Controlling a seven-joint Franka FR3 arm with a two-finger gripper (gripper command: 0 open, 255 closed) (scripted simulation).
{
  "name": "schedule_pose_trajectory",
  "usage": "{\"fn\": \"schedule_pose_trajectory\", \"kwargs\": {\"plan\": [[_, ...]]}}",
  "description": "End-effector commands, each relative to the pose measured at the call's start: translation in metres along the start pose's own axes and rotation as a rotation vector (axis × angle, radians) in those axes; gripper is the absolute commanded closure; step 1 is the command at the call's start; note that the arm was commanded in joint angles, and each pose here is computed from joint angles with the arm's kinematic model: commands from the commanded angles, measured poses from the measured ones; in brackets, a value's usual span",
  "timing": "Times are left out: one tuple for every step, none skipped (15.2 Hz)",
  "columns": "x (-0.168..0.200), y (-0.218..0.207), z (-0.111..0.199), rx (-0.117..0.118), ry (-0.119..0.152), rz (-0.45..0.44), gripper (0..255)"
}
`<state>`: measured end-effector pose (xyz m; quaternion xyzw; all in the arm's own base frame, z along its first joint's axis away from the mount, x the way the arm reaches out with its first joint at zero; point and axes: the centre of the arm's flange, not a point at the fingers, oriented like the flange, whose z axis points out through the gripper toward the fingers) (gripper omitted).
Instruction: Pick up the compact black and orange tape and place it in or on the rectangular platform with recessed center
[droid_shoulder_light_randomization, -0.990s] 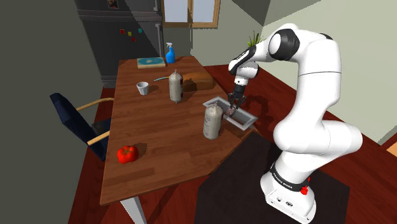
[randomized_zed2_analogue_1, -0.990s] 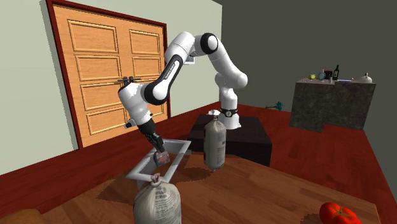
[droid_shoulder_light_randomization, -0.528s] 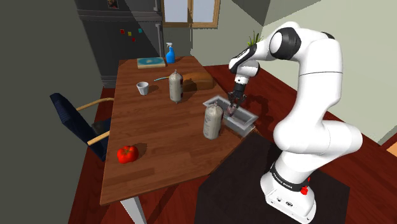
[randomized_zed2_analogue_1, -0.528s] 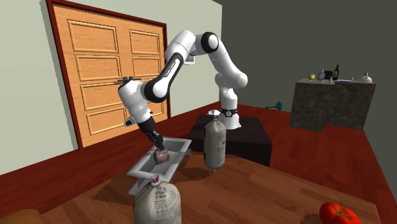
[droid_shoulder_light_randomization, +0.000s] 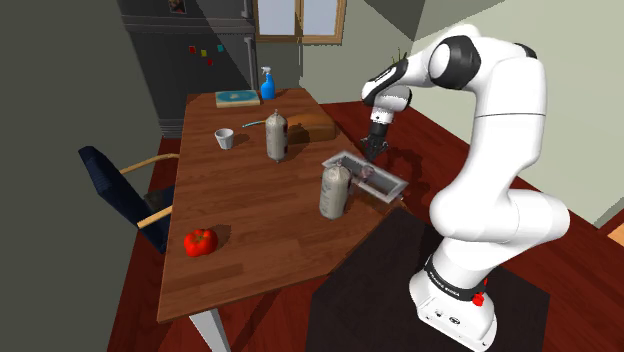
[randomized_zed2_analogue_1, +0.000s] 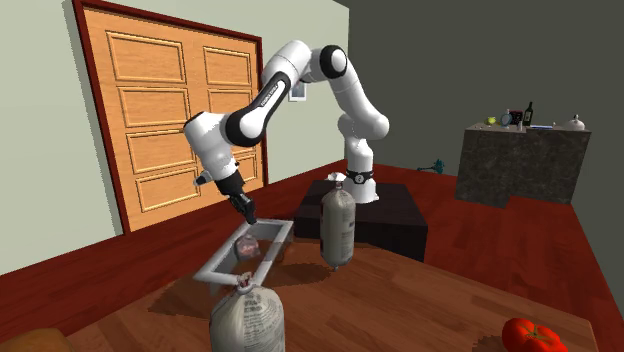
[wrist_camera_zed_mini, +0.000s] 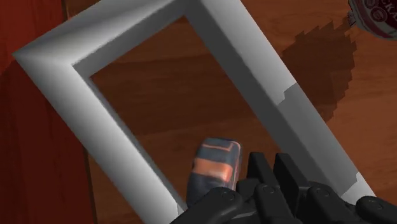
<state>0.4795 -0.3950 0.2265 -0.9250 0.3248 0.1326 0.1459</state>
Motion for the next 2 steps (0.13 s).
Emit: {"fn": "schedule_pose_trajectory", "kwargs": {"plan": [[-0.0041,-0.0024,-0.0121,0.000,0.001,0.000,255],[-0.0060,-0.0034,-0.0169,0.000,0.001,0.000,255]]}}
